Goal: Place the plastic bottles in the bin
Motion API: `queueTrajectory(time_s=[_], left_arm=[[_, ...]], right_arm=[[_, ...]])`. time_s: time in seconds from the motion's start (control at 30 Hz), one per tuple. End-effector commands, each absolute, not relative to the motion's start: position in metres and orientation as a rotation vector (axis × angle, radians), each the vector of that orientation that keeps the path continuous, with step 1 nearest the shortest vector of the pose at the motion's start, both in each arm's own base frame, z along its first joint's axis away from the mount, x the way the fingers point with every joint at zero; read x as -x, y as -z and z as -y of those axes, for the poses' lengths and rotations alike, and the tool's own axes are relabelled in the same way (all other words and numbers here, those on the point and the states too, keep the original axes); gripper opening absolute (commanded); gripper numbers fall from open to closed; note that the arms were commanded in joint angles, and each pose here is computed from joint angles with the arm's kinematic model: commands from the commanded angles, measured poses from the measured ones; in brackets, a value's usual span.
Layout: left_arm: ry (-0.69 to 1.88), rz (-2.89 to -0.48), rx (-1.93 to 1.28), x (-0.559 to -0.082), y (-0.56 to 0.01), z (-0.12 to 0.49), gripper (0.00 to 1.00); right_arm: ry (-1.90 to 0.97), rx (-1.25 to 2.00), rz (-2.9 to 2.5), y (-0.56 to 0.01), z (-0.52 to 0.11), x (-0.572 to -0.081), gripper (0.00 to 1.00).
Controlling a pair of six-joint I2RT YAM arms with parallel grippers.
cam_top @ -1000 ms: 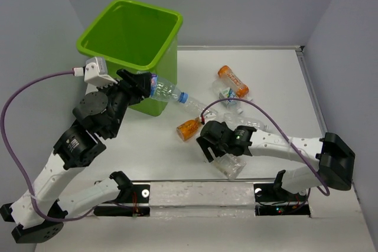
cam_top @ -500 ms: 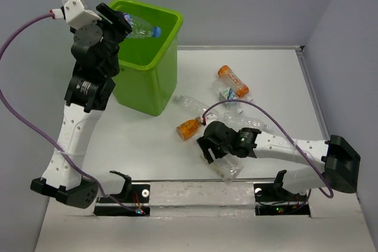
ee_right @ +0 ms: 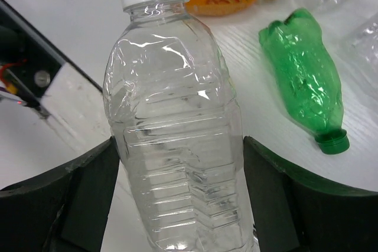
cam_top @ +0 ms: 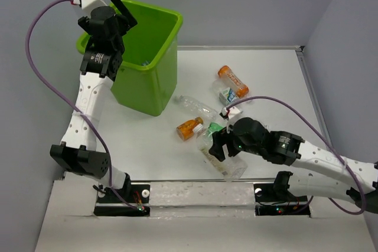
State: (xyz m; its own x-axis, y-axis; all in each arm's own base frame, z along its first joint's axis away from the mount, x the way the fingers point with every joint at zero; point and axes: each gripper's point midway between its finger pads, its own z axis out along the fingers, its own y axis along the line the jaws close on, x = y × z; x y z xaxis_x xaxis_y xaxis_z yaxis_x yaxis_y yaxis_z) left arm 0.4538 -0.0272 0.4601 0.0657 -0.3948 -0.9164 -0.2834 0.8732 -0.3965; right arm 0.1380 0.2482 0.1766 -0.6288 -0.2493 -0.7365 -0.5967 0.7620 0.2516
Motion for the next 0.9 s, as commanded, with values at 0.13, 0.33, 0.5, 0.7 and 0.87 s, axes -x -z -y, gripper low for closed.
queueTrajectory(time_s=[0.13,0.33,0.5,0.7,0.87], left_arm=[[0.426,-1.353,0.364,-0.357,-0.547,0.058,0.99],[0.592,-1.463,0.184,-0.298,-0.487,0.089,0.99],[0.774,-1.616,0.045,-0.242,-0.402,0.119,0.99],[0.925,-1.794,-0.038,-0.205,-0.312,0.14,0.99],[1.072,-1.918,-0.049,-0.188,-0.242,0.158,0.99]], right_arm=[[-0.901,0.606,-1.774,-0.369,-0.283,-0.153,0.12],[-0.791,0.476,-1.503,-0.487,-0.291,-0.195,0.06],[-0.779,0.407,-1.296,-0.588,-0.321,-0.221,0.05],[-0.816,0.295,-1.107,-0.659,-0.359,-0.259,0.06],[-0.819,0.132,-0.847,-0.693,-0.379,-0.298,0.06]])
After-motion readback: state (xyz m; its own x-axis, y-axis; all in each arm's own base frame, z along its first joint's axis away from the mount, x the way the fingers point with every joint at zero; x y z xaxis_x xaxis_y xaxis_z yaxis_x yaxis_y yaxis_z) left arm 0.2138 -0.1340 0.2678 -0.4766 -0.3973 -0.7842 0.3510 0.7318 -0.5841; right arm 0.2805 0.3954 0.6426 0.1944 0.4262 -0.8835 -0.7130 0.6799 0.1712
